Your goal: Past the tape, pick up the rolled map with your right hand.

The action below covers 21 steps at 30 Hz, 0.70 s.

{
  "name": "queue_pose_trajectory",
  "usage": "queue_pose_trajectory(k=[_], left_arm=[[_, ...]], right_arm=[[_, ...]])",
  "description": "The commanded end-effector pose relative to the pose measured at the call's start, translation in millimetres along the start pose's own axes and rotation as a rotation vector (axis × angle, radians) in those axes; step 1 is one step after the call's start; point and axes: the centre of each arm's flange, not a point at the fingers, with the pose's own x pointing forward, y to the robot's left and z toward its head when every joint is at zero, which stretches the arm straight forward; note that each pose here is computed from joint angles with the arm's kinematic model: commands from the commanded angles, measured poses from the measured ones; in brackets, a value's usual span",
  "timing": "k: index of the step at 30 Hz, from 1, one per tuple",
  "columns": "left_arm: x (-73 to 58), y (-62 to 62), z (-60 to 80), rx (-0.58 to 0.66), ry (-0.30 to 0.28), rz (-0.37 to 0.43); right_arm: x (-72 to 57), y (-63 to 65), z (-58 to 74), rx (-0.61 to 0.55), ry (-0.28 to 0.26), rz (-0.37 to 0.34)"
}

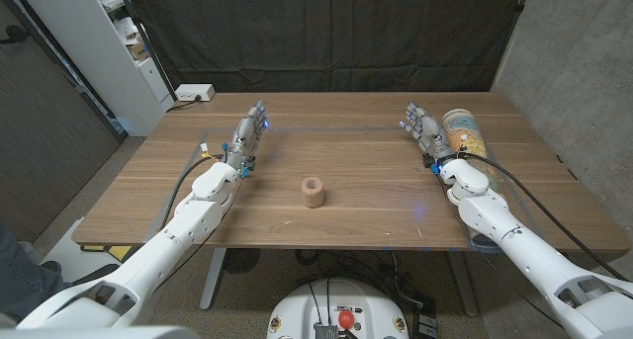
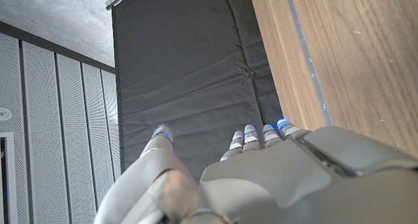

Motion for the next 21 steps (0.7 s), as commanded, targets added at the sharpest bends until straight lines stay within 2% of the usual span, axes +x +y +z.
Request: queue_pose_trajectory(k=[1,21], left_arm=[[5.0,-3.8,-2.9,0.001,0.010,-0.015],[5.4,-2.5,-2.1,0.001,0.013,-0.022]], right_arm=[[-3.2,0.6,12.1,-0.006,-0.039,0.015],[-3.5,10.4,30.5,-0.054,-0.069,0.070]])
